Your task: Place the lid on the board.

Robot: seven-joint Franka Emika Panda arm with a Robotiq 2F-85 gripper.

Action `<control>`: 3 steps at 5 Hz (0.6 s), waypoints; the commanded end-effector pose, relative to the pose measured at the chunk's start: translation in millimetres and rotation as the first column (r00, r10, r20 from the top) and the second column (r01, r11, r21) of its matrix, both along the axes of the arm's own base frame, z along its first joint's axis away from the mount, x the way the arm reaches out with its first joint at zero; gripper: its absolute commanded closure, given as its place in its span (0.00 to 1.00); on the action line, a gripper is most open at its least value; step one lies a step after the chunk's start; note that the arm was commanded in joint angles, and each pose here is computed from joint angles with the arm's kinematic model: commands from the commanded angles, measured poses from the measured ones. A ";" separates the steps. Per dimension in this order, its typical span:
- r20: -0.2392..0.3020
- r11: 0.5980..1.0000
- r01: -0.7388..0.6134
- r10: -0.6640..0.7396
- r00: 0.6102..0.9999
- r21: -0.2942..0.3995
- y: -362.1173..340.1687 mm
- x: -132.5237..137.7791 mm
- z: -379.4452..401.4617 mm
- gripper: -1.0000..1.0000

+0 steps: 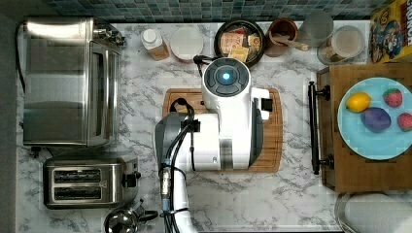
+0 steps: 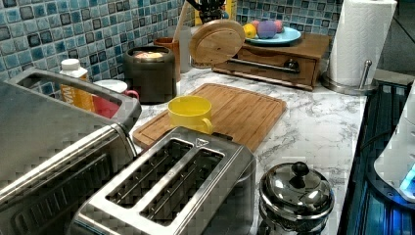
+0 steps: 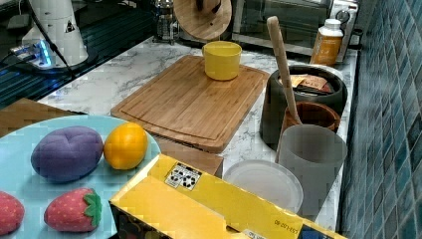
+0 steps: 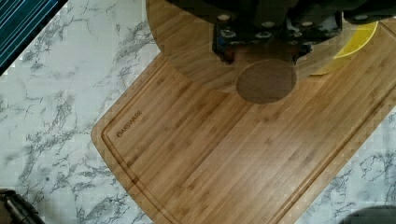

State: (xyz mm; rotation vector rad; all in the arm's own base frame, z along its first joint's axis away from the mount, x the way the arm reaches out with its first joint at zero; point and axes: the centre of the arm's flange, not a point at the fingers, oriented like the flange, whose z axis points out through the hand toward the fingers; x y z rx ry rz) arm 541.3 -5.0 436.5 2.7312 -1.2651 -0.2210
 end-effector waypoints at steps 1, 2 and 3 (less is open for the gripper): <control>0.004 1.000 0.018 -0.018 1.000 -0.019 -10.4 3.1 -7.2 1.00; 0.087 0.998 0.056 -0.052 0.995 -0.041 -32.2 -4.7 -4.5 1.00; 0.191 0.990 0.087 -0.065 0.980 -0.113 -52.5 -12.9 -4.8 1.00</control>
